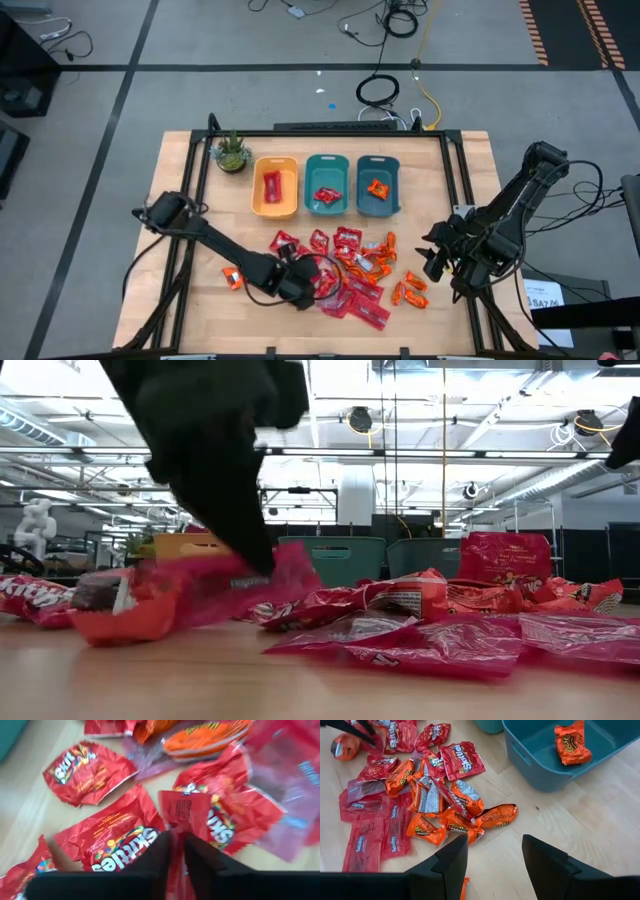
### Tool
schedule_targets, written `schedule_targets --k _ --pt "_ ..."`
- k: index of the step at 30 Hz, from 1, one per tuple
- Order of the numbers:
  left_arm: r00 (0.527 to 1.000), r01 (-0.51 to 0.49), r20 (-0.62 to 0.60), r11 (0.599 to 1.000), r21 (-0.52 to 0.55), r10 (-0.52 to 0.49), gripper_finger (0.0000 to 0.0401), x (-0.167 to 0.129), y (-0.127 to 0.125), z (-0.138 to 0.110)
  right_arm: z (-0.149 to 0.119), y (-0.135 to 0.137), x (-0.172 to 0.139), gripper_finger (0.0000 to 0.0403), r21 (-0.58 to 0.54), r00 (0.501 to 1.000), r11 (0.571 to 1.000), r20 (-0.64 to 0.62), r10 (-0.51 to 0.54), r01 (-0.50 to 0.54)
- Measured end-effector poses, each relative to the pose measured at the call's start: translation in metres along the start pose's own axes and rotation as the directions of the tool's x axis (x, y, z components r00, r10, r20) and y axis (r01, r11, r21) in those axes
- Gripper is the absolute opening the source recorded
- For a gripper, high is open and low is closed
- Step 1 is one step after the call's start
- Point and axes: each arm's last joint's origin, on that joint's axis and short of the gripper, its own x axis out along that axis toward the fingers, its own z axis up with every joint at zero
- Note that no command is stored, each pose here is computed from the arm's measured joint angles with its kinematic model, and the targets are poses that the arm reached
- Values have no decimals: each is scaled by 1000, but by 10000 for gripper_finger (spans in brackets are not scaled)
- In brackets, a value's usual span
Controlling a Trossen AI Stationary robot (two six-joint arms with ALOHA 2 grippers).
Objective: Sort candy
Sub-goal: Put the red candy into the top left yellow bin
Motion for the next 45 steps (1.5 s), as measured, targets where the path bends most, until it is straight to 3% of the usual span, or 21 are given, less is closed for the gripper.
schedule_targets --k 3,10,12,15,19,24,30,36,40,45 --pt "999 29 29 999 -18 -29 10 -16 3 7 0 0 0 180 0 1000 1000 1 0 0" --pt "991 85 107 995 -55 -79 6 -62 16 23 1 0 0 180 2 999 1000 44 0 0" --pt "991 57 122 996 -64 -48 5 -75 25 25 1 0 0 180 6 999 1000 48 0 0" --pt "989 -7 142 984 -179 33 5 -94 44 30 1 1 0 180 14 999 1000 48 5 -6" --pt "984 -138 56 921 -363 170 4 -113 87 33 2 2 0 180 63 998 998 68 13 -17" --pt "961 -257 -15 874 -412 276 3 -124 136 45 4 4 2 180 145 990 989 141 11 -32" --pt "930 -347 -45 832 -432 364 3 -119 201 63 7 7 7 180 246 988 969 157 -9 -30" --pt "958 -244 -6 800 -548 288 2 -86 253 60 9 13 15 180 349 987 937 162 -23 -35" --pt "963 -172 47 743 -646 264 2 -65 278 54 10 17 21 180 391 986 920 162 -34 -32" --pt "956 -170 34 643 -747 292 13 -52 293 41 13 22 26 180 423 985 905 166 -37 -37"
